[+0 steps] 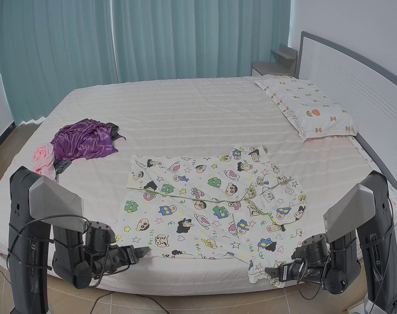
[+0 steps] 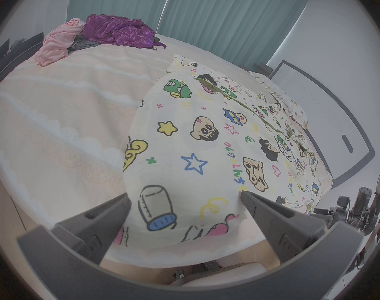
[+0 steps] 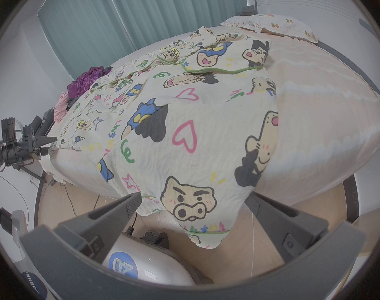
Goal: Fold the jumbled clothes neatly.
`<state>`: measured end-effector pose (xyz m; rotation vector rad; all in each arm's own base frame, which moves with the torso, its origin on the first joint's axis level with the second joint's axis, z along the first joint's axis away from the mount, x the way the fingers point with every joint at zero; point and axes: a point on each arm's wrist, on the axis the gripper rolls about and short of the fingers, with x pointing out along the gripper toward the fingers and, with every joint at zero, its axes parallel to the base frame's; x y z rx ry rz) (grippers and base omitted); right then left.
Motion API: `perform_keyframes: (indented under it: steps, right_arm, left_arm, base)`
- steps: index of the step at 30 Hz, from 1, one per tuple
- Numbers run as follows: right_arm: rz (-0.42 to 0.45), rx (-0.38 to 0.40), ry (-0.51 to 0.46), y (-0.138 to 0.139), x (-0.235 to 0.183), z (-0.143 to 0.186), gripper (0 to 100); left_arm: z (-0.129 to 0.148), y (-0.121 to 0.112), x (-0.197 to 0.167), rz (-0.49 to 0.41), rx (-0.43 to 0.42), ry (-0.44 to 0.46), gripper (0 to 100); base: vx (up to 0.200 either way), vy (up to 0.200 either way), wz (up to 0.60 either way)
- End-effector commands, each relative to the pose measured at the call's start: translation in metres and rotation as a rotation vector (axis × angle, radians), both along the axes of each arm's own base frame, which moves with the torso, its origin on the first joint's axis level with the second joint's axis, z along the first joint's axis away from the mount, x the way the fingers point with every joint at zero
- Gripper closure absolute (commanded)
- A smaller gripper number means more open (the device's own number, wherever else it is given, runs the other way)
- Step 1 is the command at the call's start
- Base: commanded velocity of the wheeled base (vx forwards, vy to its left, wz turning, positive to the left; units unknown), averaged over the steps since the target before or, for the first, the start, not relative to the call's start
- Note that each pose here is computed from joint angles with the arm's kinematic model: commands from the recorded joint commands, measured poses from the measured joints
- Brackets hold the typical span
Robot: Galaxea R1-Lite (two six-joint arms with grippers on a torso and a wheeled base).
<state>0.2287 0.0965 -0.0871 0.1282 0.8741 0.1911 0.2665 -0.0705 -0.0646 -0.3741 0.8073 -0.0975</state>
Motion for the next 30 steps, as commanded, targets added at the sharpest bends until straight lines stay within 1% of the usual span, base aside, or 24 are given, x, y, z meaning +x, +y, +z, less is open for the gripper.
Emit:
perform_keyframes:
  steps: [1, 5, 6, 7, 8, 17, 18, 22, 24, 25, 26, 27, 28, 29, 30]
  right_arm:
    - [0.002, 0.001, -0.001, 0.0, 0.0, 0.0, 0]
    - [0.01, 0.007, 0.005, 0.001, -0.001, 0.0, 0]
    - [0.01, 0.007, 0.005, 0.001, -0.001, 0.0, 0]
    - [0.011, 0.008, 0.005, 0.001, -0.001, 0.0, 0]
    - [0.011, 0.009, 0.004, 0.001, -0.001, 0.0, 100]
    - [0.008, 0.02, -0.012, 0.0, -0.001, 0.001, 100]
    - [0.002, 0.031, -0.024, 0.0, -0.002, 0.002, 100]
    - [-0.025, 0.048, -0.012, -0.002, -0.004, 0.004, 100]
    - [-0.056, 0.086, -0.013, -0.003, -0.006, 0.012, 100]
    - [-0.056, 0.086, -0.013, -0.003, -0.006, 0.012, 100]
    - [-0.058, 0.128, -0.022, -0.003, -0.009, 0.024, 100]
    - [-0.05, 0.154, -0.03, -0.004, -0.009, 0.031, 100]
    - [-0.048, 0.16, -0.032, -0.004, -0.01, 0.032, 100]
    - [-0.033, 0.194, -0.046, -0.005, -0.01, 0.041, 100]
    - [-0.03, 0.199, -0.05, -0.005, -0.01, 0.043, 100]
  left_arm:
    - [-0.002, 0.001, -0.001, -0.005, 0.01, 0.011, 0]
    - [-0.003, 0.002, 0.002, -0.013, 0.026, 0.003, 0]
    - [-0.003, 0.001, 0.004, -0.013, 0.024, -0.005, 100]
    - [-0.002, 0.001, 0.005, -0.012, 0.023, -0.009, 100]
    - [-0.002, 0.001, 0.005, -0.012, 0.023, -0.009, 100]
    - [0.0, 0.004, 0.004, 0.008, 0.031, -0.011, 100]
    - [0.002, 0.004, 0.002, 0.013, 0.032, -0.012, 100]
    - [0.007, 0.004, 0.001, 0.015, 0.03, -0.023, 100]
    - [0.016, 0.004, 0.0, 0.024, 0.014, -0.042, 100]
    - [0.016, 0.004, 0.0, 0.024, 0.014, -0.042, 100]
    - [0.024, 0.003, -0.001, 0.035, -0.006, -0.06, 100]
    - [0.027, 0.003, -0.002, 0.039, -0.013, -0.066, 100]
    - [0.028, 0.003, -0.002, 0.04, -0.015, -0.068, 100]
    - [0.033, 0.003, -0.004, 0.041, -0.019, -0.078, 100]
    - [0.033, 0.003, -0.004, 0.044, -0.021, -0.079, 100]
  base:
    - [0.0, 0.0, 0.0]
    - [0.0, 0.0, 0.0]
    - [0.0, 0.0, 0.0]
    - [0.0, 0.0, 0.0]
    - [0.0, 0.0, 0.0]
    - [0.0, 0.0, 0.0]
    - [0.0, 0.0, 0.0]
    - [0.0, 0.0, 0.0]
    - [0.0, 0.0, 0.0]
    - [0.0, 0.0, 0.0]
    - [0.0, 0.0, 0.0]
    - [0.0, 0.0, 0.0]
    - [0.0, 0.0, 0.0]
    - [0.0, 0.0, 0.0]
    - [0.0, 0.0, 0.0]
